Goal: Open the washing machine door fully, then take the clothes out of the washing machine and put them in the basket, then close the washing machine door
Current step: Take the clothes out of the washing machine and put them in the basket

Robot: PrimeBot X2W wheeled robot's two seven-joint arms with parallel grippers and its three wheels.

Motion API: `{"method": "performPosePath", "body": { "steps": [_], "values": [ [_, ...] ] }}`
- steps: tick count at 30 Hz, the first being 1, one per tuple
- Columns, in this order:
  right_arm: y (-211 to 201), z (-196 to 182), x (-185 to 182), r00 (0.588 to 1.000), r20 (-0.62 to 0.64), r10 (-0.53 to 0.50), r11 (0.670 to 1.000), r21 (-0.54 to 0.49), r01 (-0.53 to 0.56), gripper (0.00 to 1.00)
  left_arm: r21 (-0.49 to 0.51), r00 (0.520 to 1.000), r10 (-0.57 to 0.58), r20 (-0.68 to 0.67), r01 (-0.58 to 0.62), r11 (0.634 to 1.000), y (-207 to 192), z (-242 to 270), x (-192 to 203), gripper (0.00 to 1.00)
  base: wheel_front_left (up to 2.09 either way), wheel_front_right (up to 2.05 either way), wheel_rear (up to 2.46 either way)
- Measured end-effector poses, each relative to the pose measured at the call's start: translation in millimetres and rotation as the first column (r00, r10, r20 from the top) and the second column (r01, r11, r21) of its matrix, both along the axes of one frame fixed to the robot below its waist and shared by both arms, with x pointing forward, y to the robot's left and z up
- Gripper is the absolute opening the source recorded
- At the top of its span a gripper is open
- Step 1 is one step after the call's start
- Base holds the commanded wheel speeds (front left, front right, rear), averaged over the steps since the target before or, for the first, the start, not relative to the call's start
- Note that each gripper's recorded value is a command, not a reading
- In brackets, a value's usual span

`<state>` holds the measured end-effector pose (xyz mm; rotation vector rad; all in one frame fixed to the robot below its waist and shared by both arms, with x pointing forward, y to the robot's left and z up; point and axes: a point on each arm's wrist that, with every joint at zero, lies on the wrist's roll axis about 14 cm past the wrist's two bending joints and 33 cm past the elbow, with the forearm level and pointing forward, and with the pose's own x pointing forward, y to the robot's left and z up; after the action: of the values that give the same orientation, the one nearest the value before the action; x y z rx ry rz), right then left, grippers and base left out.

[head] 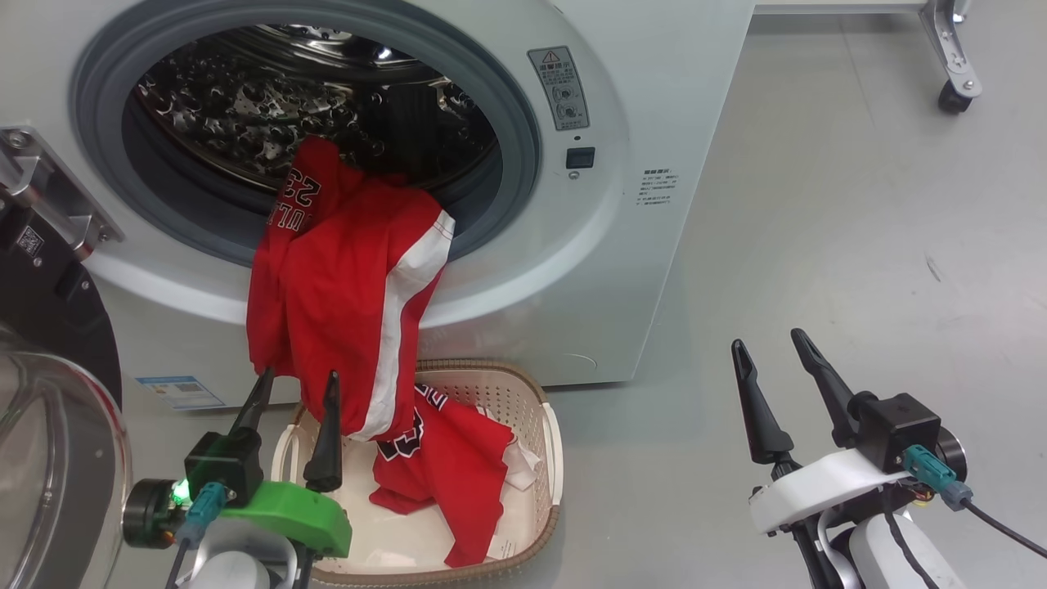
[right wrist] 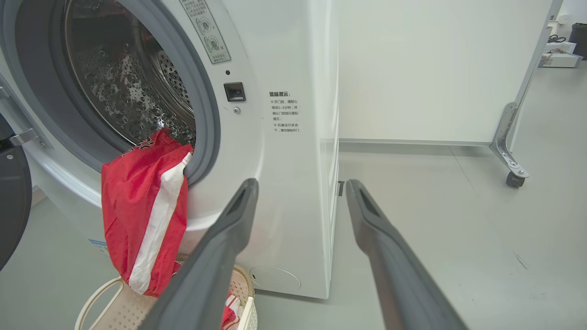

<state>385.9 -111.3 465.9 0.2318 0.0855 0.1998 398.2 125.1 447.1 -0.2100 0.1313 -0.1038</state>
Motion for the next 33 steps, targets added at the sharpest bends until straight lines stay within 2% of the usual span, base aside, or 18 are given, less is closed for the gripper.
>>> {"method": "performPosePath", "body": {
  "steps": [13,20,27,33],
  "values": [
    [2.0,-8.6,4.9,1.0,-0.025,0.004,1.0,0.002,-0.004,1.0,0.002,1.0,0.007,-0.014,-0.007,1.0,2.3,-4.3,3.1,1.0,0.0,0.0,0.0],
    [2.5,-14.9,8.8,0.999,-0.043,0.005,1.0,0.007,-0.005,1.0,0.01,0.994,-0.003,-0.11,0.004,1.0,2.0,-27.3,3.4,1.0,0.0,0.0,0.0],
    [5.2,-20.9,17.4,0.998,-0.058,0.014,1.0,0.011,-0.013,1.0,0.02,0.968,-0.027,-0.251,0.033,0.999,-0.5,-64.8,1.0,1.0,0.0,0.0,0.0],
    [6.9,-26.1,27.5,0.998,-0.06,0.027,1.0,0.009,-0.027,1.0,0.018,0.944,-0.08,-0.32,0.09,0.996,-10.0,-86.0,17.8,1.0,0.0,0.0,0.0]
  ]
}}
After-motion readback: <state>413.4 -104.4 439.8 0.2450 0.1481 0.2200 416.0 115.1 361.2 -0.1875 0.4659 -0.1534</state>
